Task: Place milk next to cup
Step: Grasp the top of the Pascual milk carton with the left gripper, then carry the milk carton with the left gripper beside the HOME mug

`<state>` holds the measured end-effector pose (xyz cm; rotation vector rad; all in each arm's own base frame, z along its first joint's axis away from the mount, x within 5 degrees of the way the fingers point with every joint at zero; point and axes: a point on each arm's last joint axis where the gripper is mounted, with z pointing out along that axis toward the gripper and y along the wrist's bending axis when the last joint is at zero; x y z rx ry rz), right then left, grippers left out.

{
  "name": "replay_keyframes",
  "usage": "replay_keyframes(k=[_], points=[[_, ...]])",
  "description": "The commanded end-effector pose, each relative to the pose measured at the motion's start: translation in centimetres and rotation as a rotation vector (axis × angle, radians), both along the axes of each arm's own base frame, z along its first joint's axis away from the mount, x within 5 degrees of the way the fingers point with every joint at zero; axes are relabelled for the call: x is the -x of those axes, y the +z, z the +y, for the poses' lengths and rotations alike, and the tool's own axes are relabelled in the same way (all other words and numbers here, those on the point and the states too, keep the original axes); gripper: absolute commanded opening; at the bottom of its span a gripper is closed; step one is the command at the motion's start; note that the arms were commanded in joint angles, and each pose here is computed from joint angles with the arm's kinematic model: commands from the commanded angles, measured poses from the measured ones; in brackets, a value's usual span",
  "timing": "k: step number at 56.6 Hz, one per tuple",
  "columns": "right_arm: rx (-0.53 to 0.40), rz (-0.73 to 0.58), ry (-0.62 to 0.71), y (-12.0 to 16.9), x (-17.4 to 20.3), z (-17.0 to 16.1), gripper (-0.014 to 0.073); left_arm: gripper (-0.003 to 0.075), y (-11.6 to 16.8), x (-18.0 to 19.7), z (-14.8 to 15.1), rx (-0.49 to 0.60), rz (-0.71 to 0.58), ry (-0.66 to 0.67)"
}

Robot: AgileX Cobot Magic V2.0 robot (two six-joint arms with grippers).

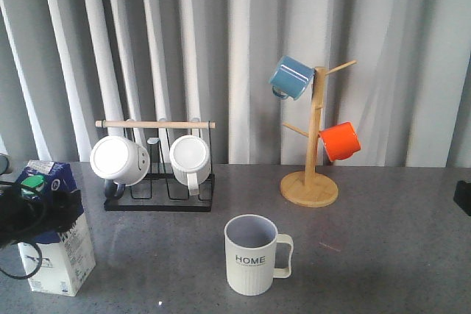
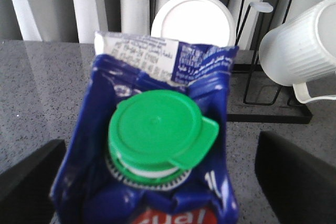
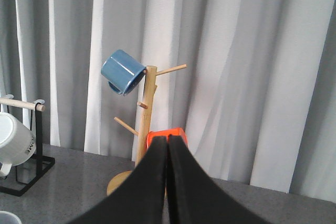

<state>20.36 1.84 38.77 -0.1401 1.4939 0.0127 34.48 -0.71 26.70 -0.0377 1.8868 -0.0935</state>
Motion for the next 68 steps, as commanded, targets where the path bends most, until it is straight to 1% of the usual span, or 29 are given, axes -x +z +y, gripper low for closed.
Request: replay_keyframes(k=[1,6,15,21,27,46,51,59,64,68], points=[[0.004,-0.11,0.006,1.9,0.4,0.0,-0.0008,0.0576,3.1,-0.3,-0.1,0.03,-0.185,-0.003],[0.004,-0.11,0.006,1.9,0.4,0.0,-0.0008,0.0431,3.2,-0.4,0.3,0.049,-0.211,0.014],[0.004,-0.11,0.006,1.9,0.4,0.0,-0.0008,0.0205,3.1,-0.4,0.3,0.046,-0.21,0.013],[0.004,-0.11,0.006,1.9,0.4,0.0,-0.0008,0.0086,3.1,-0.4,0.3,0.045,-0.208,0.013],[0.004,-0.11,0.006,1.9,0.4,0.0,-0.0008,-0.0002,3.1,-0.4,0.3,0.045,-0.208,0.013],[0.004,-0.109,0.006,1.9,0.4,0.0,-0.0008,-0.0008,3.6,-0.3,0.2,0.042,-0.226,0.008],[0.004,-0.109,0.006,1.9,0.4,0.0,-0.0008,-0.0008,4.6,0.1,-0.2,0.052,-0.246,0.003],[0.004,-0.11,0.006,1.9,0.4,0.0,-0.0008,-0.0008,7.0,1.0,-0.6,0.143,-0.29,0.048],[0.004,-0.11,0.006,1.9,0.4,0.0,-0.0008,-0.0007,8.4,1.6,-1.4,0.119,-0.306,0.044],[0.004,-0.11,0.006,1.9,0.4,0.0,-0.0008,-0.0006,9.3,2.1,-3.0,0.09,-0.31,0.007]])
